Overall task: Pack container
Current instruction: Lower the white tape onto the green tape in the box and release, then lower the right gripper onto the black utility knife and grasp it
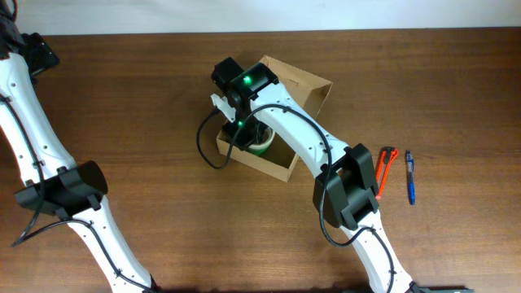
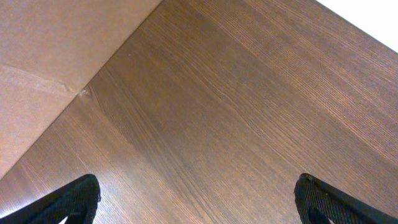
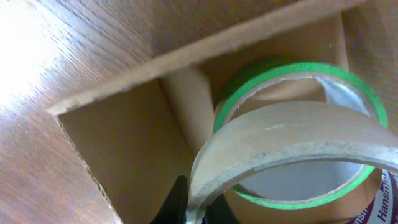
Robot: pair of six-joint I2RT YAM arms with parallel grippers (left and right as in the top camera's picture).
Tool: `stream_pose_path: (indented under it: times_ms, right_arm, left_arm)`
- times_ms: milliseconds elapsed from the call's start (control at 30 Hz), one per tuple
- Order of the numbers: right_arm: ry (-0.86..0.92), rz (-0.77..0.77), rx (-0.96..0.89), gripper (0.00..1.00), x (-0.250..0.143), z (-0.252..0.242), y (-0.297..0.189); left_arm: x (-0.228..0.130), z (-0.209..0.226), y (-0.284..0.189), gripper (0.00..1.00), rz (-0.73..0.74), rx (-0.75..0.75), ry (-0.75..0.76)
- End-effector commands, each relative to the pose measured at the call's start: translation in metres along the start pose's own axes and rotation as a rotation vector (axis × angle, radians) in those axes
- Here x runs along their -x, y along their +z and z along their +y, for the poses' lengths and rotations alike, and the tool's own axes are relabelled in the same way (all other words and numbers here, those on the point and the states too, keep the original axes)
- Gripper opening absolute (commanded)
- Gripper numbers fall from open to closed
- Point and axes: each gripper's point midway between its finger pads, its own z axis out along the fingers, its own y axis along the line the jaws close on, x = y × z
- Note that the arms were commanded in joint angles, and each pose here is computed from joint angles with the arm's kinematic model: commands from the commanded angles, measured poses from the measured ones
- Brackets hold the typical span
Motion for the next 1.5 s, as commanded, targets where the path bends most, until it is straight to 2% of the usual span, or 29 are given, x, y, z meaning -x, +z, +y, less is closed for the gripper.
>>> stream_pose_path:
  times_ms: [0,267,400,667,800,1000,1133,1267,1367,1467]
  right_arm:
    - [-0.015,-0.013,-0.005,0.05,0.002,0.004,-0.003]
    - [-0.015,-0.014,-0.006,0.05,0.004,0.003,0.003]
    - [-0.015,-0.014,-0.011,0.14,0.005,0.002,0.005]
    - [-0.015,-0.022,-0.039,0.16,0.007,-0.007,0.005]
    - [-0.012,-0.039,-0.057,0.21,0.01,-0.011,-0.006]
    - [0.022,-0.151,-0.145,0.25,0.019,-0.032,-0.075]
    - [0.104,-0.247,-0.2,0.29,0.003,-0.069,-0.14]
    - [0.258,-0.333,-0.269,0.3,-0.031,-0.124,-0.2]
    - [0.419,-0.411,-0.329,0.32,-0.072,-0.176,-0.247]
    - [0.558,-0.447,-0.373,0.33,-0.12,-0.218,-0.273]
  left_arm:
    - [0.001,0.002,-0.007,1.0,-0.008,-0.005,0.0]
    - [0.001,0.002,-0.007,1.0,-0.008,-0.005,0.0]
    - [0.001,0.002,-0.007,1.0,-0.008,-0.005,0.0]
    - [0.001,0.002,-0.007,1.0,-0.008,-0.005,0.0]
    - [0.001,0.002,-0.007,1.0,-0.008,-0.005,0.0]
    - [0.001,0.002,-0.007,1.0,-0.008,-0.005,0.0]
    - [0.001,0.002,-0.007,1.0,-0.008,-0.005,0.0]
    - [0.001,0.002,-0.007,1.0,-0.008,-0.005,0.0]
    - [0.001,0.002,-0.007,1.0,-0.008,-0.005,0.0]
    - [0.001,0.002,-0.007,1.0,-0.008,-0.005,0.0]
